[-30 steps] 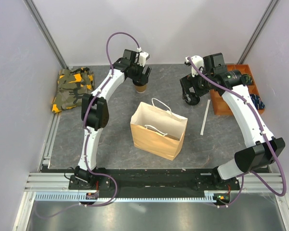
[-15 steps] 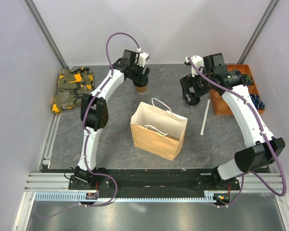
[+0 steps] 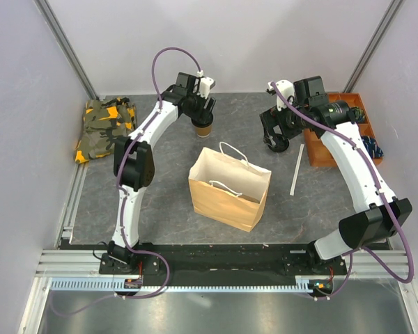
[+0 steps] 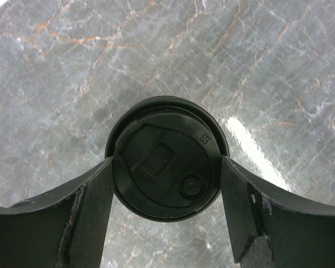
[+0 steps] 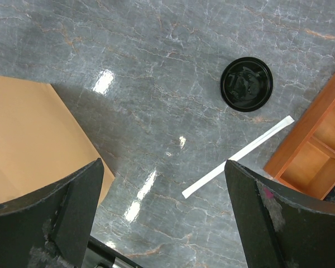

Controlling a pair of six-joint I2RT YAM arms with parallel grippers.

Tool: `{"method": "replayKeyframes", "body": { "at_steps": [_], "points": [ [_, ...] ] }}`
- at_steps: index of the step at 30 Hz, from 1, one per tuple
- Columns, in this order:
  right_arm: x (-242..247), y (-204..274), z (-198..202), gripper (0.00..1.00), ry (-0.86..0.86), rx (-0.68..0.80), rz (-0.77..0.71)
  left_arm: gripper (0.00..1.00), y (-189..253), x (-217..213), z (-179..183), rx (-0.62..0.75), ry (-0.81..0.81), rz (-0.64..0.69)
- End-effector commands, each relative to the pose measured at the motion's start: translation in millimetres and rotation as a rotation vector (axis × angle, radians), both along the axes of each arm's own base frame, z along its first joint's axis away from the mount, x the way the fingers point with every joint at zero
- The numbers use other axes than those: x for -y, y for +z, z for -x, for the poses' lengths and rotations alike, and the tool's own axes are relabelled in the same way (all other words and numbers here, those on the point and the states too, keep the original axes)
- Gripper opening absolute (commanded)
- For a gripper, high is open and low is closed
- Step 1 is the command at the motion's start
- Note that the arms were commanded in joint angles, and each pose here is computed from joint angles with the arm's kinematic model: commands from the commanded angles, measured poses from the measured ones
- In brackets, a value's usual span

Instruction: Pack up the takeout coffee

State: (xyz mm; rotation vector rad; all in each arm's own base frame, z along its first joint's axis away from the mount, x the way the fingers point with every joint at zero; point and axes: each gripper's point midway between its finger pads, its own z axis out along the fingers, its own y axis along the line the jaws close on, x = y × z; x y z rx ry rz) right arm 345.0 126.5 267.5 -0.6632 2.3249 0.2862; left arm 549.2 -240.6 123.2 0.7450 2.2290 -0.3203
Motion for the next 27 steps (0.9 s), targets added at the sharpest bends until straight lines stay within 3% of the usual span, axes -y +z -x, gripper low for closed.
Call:
{"method": "replayKeyframes", "body": {
  "at_steps": [1,9,15,23,27],
  "points": [
    [-2,15,-4,0.98,0.003,0.036,-0.016,0.74,59,-12,5,0.113,-0.009,0.017],
    [-6,15,-4,0.98,0.028,0.032,-0.034,0.7,74,-37,28,0.107,0.008,0.022],
    [-13,17,-1,0.98,0.062,0.025,-0.062,0.69,59,-63,52,0.055,0.021,0.02],
    [-32,27,18,0.98,0.197,0.006,-0.136,0.68,67,-85,87,0.063,0.012,0.054],
    [-41,54,30,0.98,0.27,0.05,-0.19,0.68,57,-96,102,0.05,0.024,0.047]
  ]
}}
